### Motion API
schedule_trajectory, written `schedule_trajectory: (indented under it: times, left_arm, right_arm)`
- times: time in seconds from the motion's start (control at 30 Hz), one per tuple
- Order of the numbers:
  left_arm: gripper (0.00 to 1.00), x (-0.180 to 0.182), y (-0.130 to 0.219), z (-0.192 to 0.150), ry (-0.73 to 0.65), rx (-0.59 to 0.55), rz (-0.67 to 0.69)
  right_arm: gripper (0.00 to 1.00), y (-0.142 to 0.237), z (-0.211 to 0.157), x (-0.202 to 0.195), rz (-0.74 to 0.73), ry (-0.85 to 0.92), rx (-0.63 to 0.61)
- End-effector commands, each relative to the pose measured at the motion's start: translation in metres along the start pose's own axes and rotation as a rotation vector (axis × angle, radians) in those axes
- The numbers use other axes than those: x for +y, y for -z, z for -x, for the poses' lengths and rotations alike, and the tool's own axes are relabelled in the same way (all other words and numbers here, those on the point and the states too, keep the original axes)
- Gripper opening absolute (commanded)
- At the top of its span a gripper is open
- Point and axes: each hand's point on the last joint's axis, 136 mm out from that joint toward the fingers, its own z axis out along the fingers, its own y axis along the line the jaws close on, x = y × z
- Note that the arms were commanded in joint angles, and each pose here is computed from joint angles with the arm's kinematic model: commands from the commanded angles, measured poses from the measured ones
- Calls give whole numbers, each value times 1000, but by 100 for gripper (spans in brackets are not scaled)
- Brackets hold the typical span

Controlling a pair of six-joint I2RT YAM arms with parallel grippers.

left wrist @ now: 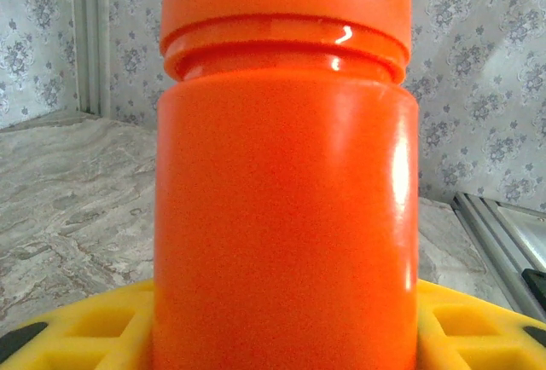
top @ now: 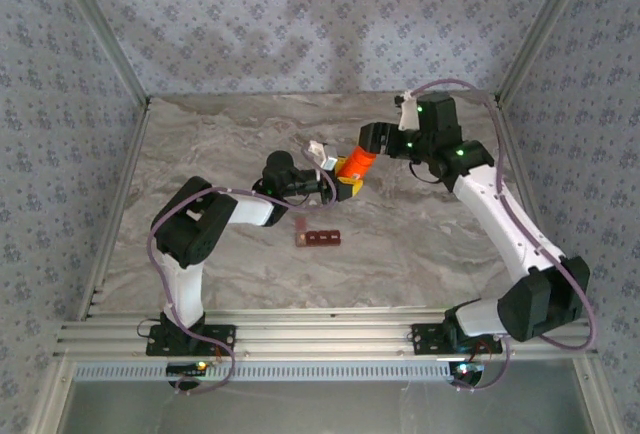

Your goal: Sort the pills into containers

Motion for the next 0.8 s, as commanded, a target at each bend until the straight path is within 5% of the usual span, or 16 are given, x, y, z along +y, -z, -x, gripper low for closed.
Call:
schedule_trajectory:
  times: [0.0, 0.77]
  left_arm:
    - [0, -7, 1, 27, -71, -59, -39]
    - [0, -12, -5, 25, -49, -44, -82]
  right_arm:
    - [75, 24, 14, 13, 13, 156, -47]
    - [79, 8, -10, 18, 123, 281, 134]
